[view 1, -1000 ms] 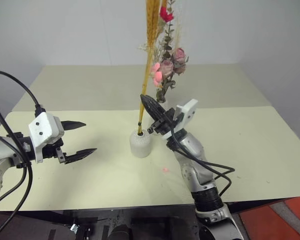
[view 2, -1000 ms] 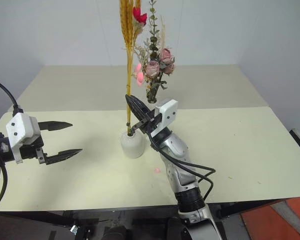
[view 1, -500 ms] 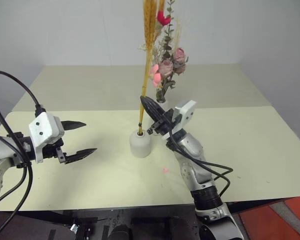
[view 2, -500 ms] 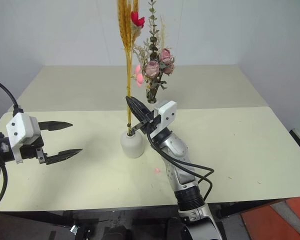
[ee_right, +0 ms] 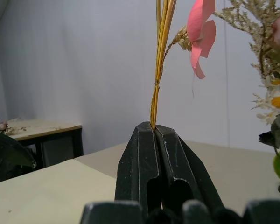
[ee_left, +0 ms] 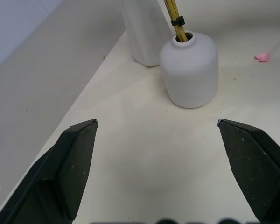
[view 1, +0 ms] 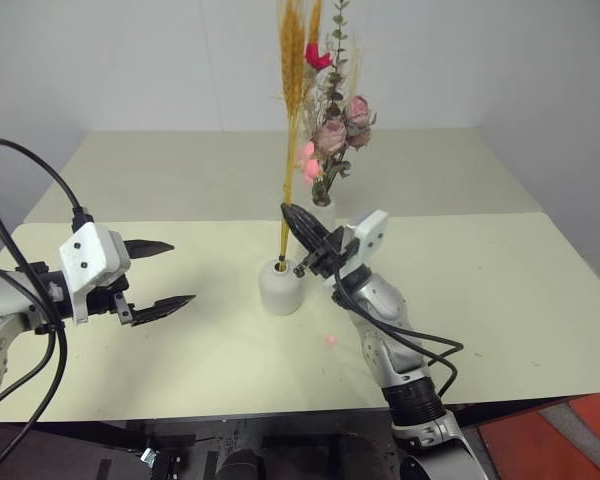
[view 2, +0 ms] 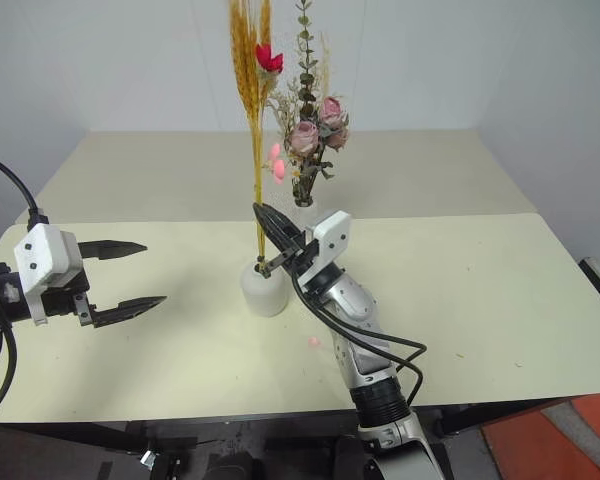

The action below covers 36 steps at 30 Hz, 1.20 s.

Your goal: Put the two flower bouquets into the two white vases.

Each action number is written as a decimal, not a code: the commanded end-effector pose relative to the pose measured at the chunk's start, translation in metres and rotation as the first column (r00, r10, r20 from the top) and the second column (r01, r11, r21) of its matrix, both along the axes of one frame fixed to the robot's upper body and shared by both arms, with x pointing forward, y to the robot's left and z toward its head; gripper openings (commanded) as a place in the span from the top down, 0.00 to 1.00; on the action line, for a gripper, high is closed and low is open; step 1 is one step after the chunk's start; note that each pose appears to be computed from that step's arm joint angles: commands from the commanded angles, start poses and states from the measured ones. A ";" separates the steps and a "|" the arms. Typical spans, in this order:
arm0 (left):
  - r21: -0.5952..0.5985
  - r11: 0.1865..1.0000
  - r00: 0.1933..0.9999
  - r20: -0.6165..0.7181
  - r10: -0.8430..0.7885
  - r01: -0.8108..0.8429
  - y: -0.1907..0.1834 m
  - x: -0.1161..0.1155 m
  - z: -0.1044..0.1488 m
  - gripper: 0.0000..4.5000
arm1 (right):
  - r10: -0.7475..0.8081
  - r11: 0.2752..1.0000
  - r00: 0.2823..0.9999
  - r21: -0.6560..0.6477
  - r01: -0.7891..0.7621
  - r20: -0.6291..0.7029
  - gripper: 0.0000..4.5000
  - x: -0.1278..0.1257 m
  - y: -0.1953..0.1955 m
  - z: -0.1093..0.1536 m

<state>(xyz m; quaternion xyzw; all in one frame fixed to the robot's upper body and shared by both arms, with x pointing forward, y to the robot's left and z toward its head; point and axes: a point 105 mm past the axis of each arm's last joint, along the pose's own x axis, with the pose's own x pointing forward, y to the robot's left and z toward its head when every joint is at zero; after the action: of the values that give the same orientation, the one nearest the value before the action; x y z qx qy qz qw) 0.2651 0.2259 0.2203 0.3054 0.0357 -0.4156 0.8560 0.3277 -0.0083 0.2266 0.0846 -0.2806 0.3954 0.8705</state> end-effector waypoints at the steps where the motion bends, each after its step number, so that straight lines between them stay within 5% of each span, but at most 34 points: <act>1: 0.017 1.000 0.999 0.040 -0.005 0.005 -0.001 0.000 0.009 0.00 | 0.004 1.000 0.999 0.019 -0.005 0.033 1.00 -0.004 0.000 0.005; 17: 0.020 1.000 0.999 0.045 -0.005 0.004 0.000 0.000 0.009 0.00 | -0.010 1.000 1.000 -0.015 0.010 0.020 1.00 -0.001 0.000 -0.011; 36: 0.020 1.000 0.999 0.049 -0.011 0.010 -0.001 0.002 0.009 0.00 | -0.005 1.000 0.998 0.018 0.004 0.063 1.00 -0.009 0.001 0.001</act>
<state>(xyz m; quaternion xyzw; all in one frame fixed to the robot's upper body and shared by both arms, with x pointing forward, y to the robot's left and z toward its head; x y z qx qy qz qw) 0.2672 0.2264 0.2199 0.3053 0.0333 -0.4164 0.8557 0.3256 -0.0067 0.2144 0.0785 -0.2819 0.3944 0.8711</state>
